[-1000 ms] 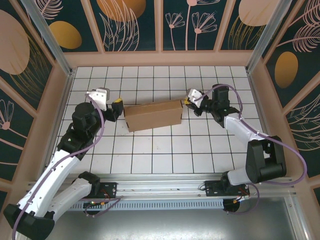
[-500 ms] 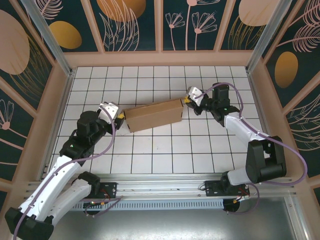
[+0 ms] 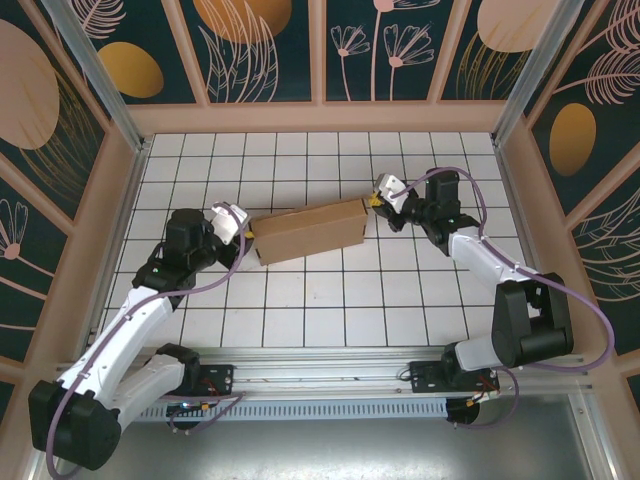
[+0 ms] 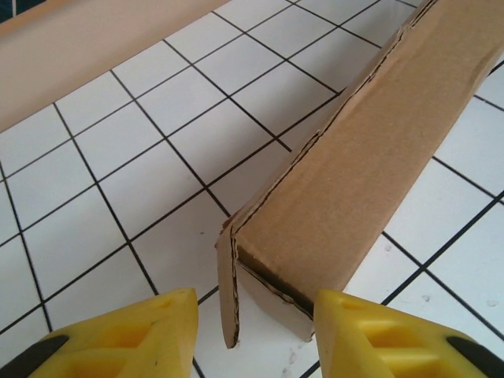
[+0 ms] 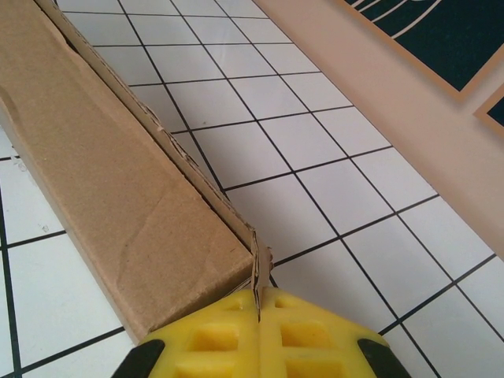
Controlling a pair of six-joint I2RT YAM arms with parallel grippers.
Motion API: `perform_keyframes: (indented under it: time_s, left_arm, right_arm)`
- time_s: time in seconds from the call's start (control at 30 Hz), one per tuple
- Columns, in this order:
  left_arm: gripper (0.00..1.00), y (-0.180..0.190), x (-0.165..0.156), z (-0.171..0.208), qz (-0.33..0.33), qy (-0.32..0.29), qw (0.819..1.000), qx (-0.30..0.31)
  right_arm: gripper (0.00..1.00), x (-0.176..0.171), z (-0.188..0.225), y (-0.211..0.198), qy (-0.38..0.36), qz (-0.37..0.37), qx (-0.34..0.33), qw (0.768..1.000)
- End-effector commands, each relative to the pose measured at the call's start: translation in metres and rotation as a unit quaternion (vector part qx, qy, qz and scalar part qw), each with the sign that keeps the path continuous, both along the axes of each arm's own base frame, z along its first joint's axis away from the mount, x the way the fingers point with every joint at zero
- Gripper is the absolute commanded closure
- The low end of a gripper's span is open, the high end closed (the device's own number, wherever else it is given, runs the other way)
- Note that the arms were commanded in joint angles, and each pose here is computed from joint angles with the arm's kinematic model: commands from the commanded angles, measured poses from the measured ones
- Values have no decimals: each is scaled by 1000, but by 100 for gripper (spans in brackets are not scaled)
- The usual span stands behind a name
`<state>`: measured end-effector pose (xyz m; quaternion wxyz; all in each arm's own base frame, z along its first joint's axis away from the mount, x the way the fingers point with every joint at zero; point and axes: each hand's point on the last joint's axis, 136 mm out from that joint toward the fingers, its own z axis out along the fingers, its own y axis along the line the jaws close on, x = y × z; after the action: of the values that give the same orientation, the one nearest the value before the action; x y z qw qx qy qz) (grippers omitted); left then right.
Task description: Fold the paper box
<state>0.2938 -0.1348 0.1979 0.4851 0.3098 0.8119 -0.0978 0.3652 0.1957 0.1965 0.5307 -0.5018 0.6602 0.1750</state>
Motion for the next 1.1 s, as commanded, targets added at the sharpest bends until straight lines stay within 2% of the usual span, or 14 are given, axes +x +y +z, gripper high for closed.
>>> perform_keyframes:
  time_s: [0.0, 0.07, 0.23, 0.5, 0.57, 0.63, 0.7, 0.77, 0.9, 1.07]
  left_arm:
    - [69, -3, 6, 16, -9, -30, 999, -11]
    - [80, 1, 11, 18, 5, -36, 999, -9]
    - [93, 2, 20, 16, 16, -31, 999, -9]
    - [91, -5, 36, 16, 24, -9, 999, -29]
    - [83, -4, 38, 15, 31, -8, 999, -32]
    - [69, -2, 38, 17, 38, -12, 999, -34]
    - [64, 2, 38, 19, 47, -17, 998, -31]
    - [66, 4, 37, 17, 50, -18, 998, -27]
    - [77, 7, 39, 11, 60, -17, 998, -19]
    - [82, 11, 43, 3, 74, -11, 997, -15]
  right_arm:
    - [100, 2, 16, -2, -22, -7, 11, 1000]
    - [100, 2, 15, -3, -21, -7, 11, 1000]
    - [100, 3, 18, -1, -19, -5, 14, 1000]
    - [100, 4, 19, 0, -12, -2, 17, 1000]
    - [100, 3, 18, 1, -11, -1, 17, 1000]
    - [100, 3, 17, 0, -10, -3, 16, 1000]
    - [100, 4, 17, 0, -11, -4, 15, 1000]
    - [100, 4, 17, 0, -11, -4, 15, 1000]
    - [100, 5, 15, 2, -7, -3, 15, 1000]
    - [100, 9, 12, 2, 0, -7, 15, 1000]
